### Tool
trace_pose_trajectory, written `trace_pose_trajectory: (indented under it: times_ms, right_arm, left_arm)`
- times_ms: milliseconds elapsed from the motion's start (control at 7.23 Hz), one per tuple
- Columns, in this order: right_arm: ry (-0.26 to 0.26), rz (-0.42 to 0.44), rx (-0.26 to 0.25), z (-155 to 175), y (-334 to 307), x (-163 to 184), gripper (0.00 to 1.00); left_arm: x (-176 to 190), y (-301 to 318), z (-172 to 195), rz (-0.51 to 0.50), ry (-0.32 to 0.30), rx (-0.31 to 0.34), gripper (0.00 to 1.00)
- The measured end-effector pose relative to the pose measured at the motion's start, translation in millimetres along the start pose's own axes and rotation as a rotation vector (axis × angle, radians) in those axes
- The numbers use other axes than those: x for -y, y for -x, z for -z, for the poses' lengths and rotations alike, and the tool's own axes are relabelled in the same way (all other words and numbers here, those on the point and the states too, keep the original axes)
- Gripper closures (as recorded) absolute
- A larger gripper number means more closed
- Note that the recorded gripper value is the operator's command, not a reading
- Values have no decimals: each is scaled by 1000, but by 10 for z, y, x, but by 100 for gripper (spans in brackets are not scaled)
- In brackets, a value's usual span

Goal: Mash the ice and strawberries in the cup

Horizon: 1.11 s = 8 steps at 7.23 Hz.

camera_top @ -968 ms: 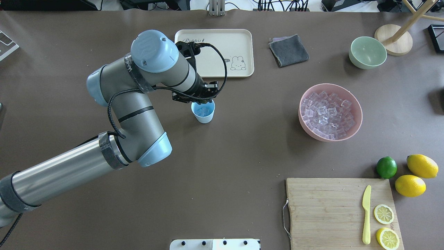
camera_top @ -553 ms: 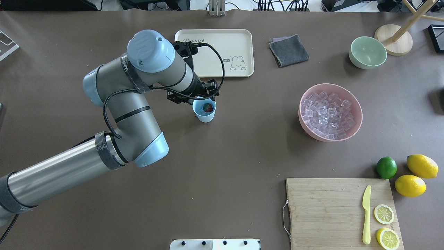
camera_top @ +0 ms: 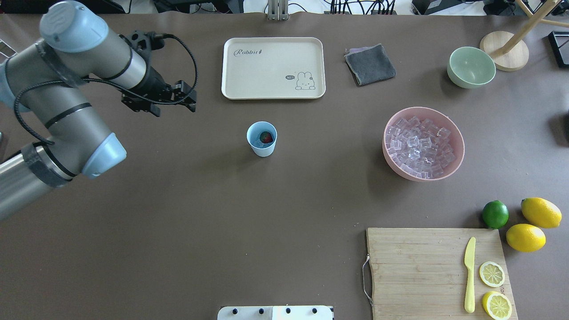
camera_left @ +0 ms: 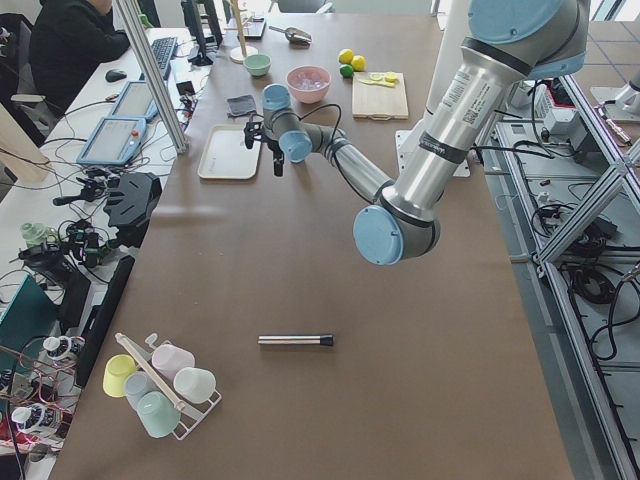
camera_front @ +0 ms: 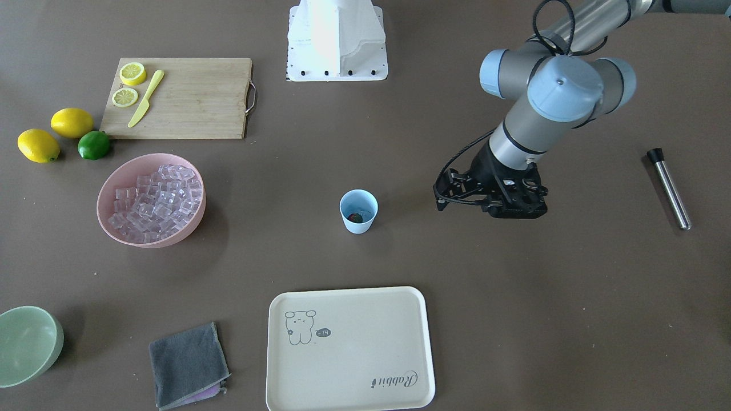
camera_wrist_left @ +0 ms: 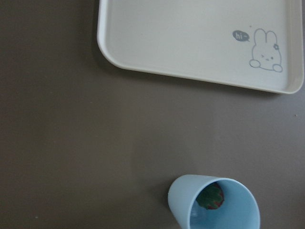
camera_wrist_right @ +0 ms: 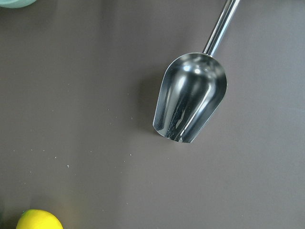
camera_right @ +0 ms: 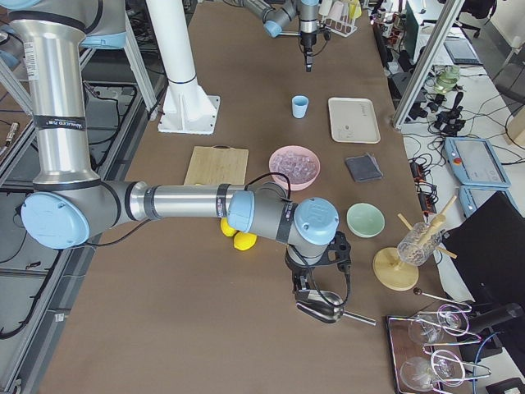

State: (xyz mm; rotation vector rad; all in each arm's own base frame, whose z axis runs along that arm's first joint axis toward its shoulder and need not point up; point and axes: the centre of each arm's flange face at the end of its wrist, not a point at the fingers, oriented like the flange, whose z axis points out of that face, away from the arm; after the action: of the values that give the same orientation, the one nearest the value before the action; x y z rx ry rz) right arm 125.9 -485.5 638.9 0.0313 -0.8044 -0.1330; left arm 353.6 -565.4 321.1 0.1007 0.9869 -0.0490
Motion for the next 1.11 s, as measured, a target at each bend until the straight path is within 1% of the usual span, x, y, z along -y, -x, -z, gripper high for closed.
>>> trace_pose_trajectory:
  times_ms: [138, 415, 553, 692, 830, 1107]
  right_arm:
    - [-3, 2, 2, 6, 15, -15, 0]
    - [-8, 5, 8, 17, 36, -22, 0]
    - [-8, 5, 8, 19, 39, -20, 0]
    - [-8, 5, 9, 18, 38, -20, 0]
    - [-8, 6, 8, 19, 40, -18, 0]
    - [-7, 11, 1, 22, 50, -13, 0]
  left_arm:
    - [219, 786, 140, -60, -1, 47, 2]
    - [562, 2408, 419, -169, 22, 125, 2]
    - [652, 3047, 525, -189, 33, 155, 2]
    - [645, 3512, 566, -172, 45, 176, 2]
    - [540, 3818, 557, -133, 51, 187, 2]
    - [159, 4247, 455, -52, 26, 183, 2]
